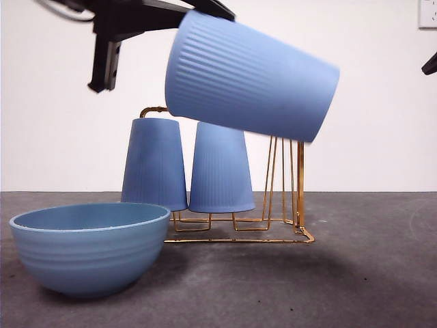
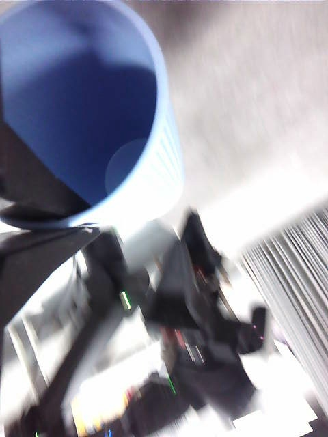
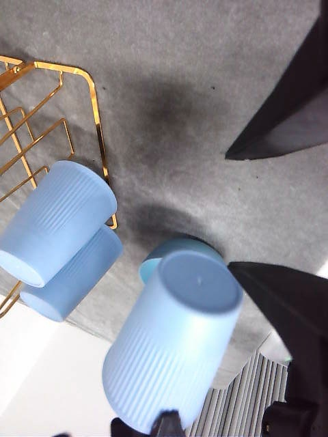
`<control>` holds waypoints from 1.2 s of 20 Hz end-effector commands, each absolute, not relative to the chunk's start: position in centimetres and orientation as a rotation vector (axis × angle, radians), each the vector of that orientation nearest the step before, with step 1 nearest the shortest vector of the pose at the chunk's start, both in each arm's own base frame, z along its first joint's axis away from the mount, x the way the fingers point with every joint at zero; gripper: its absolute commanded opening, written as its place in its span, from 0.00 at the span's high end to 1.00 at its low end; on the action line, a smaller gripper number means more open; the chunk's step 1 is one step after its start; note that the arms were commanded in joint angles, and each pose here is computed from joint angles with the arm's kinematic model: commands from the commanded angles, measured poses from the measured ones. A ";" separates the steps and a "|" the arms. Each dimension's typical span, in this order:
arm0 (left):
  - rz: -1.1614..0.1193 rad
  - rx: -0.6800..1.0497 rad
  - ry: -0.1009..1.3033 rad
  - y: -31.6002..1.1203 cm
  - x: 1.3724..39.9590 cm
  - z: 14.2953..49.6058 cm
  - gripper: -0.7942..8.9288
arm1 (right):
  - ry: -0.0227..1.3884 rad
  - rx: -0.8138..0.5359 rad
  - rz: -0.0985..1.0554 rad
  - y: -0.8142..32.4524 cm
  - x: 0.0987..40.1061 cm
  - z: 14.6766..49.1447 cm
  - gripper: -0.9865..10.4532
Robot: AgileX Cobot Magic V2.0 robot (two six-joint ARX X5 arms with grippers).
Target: Right arm lift cup from the cupboard, then place it on the right of the bowl
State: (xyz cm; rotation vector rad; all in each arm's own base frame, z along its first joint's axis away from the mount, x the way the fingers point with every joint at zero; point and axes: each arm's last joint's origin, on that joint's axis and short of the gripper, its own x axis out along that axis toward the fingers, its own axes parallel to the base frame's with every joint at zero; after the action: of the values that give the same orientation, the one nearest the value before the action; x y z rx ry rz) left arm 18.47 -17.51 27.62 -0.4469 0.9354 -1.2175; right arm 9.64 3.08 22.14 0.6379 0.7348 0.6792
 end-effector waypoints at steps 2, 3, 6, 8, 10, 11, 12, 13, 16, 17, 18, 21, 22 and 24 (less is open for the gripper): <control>-1.213 -0.144 0.897 -19.5 18.8 29.5 0.91 | 0.721 0.613 0.687 3.1 9.7 22.2 0.71; -1.197 -0.091 0.907 -20.1 18.9 30.0 0.91 | 0.721 0.612 0.687 3.1 9.7 22.2 0.71; -1.170 0.053 0.930 -21.7 19.3 31.1 0.91 | 0.718 0.605 0.690 3.1 9.7 22.2 0.71; -1.164 0.133 0.937 -22.9 19.6 31.7 0.91 | 0.715 0.597 0.692 3.1 9.7 22.2 0.71; -1.149 0.208 0.937 -24.2 19.8 32.3 0.91 | 0.713 0.592 0.694 3.1 9.7 22.2 0.71; -1.139 0.241 0.937 -24.7 19.9 32.5 0.91 | 0.713 0.593 0.694 3.1 9.7 22.2 0.71; -1.127 0.281 0.939 -25.4 19.9 32.7 0.91 | 0.713 0.593 0.694 3.1 9.7 22.2 0.71; -1.112 0.321 0.942 -25.9 20.0 32.9 0.91 | 0.713 0.593 0.694 3.1 9.7 22.2 0.71; -1.090 0.456 0.956 -27.4 19.9 33.1 0.91 | 0.713 0.593 0.694 3.1 9.7 22.2 0.71; -1.091 0.492 0.964 -27.8 19.8 33.0 0.91 | 0.713 0.593 0.694 3.1 9.7 22.2 0.71; -1.091 0.531 0.975 -28.3 19.7 32.9 0.91 | 0.713 0.593 0.694 3.1 9.7 22.2 0.71; -1.080 0.638 1.019 -29.3 19.5 32.2 0.91 | 0.713 0.593 0.694 3.1 9.7 22.2 0.71; -1.079 0.688 1.034 -29.8 19.4 31.6 0.91 | 0.713 0.592 0.695 3.1 9.7 22.2 0.71; -1.071 0.763 1.065 -30.5 19.1 30.4 0.91 | 0.716 0.593 0.693 3.1 9.7 22.1 0.71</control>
State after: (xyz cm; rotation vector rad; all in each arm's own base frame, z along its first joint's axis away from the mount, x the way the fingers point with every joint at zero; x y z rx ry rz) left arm 19.20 -29.82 30.22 0.7324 1.0991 -1.0419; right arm 9.61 3.07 22.09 0.6065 0.7268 0.6892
